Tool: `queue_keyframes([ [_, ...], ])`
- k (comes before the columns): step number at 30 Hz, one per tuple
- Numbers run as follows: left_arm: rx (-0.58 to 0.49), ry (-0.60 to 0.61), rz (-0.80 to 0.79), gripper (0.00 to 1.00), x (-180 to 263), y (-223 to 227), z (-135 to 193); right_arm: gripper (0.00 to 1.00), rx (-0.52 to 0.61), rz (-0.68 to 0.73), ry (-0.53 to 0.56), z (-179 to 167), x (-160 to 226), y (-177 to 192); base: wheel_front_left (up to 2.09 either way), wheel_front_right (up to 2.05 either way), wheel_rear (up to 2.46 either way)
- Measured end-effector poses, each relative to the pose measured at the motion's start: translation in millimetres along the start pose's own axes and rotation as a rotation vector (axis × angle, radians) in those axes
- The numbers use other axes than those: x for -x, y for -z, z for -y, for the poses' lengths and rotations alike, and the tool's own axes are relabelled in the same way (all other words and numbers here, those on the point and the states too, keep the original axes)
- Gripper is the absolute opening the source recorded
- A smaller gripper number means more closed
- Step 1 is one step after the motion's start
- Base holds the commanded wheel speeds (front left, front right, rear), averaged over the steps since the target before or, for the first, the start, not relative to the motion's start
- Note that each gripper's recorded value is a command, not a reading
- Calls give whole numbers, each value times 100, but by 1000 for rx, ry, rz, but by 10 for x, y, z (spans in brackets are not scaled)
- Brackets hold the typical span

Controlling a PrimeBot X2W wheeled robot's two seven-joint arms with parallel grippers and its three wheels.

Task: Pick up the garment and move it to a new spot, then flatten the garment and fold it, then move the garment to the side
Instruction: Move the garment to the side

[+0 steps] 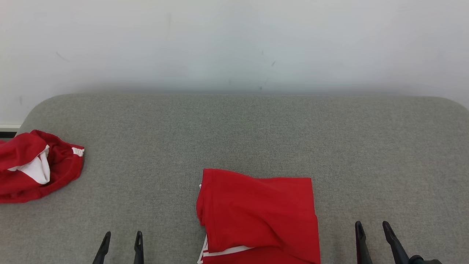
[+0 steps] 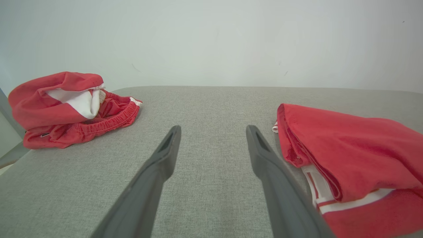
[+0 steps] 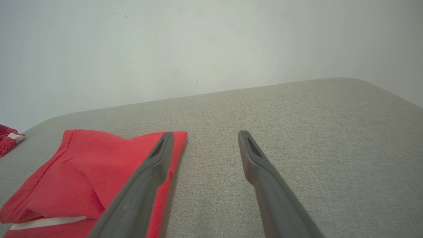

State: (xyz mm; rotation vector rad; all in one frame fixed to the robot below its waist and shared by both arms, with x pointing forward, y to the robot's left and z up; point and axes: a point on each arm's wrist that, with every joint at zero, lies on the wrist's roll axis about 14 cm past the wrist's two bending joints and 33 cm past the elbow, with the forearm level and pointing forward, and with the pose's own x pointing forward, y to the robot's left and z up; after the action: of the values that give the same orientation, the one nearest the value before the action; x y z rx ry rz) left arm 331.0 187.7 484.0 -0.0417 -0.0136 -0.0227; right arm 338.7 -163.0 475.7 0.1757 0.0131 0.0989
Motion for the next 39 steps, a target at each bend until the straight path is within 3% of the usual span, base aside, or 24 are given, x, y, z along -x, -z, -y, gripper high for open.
queue_keyframes([
  [18,-2,-14,3,100,26,-8,-43,100,-10,-7,-53,-172,-117,26,0,0,0],
  [32,6,-39,-17,100,117,52,-111,100,25,-222,-136,-428,-679,561,0,0,0],
  [39,14,-70,-19,100,166,59,-193,100,-32,-420,-120,-464,-605,1043,0,0,0],
])
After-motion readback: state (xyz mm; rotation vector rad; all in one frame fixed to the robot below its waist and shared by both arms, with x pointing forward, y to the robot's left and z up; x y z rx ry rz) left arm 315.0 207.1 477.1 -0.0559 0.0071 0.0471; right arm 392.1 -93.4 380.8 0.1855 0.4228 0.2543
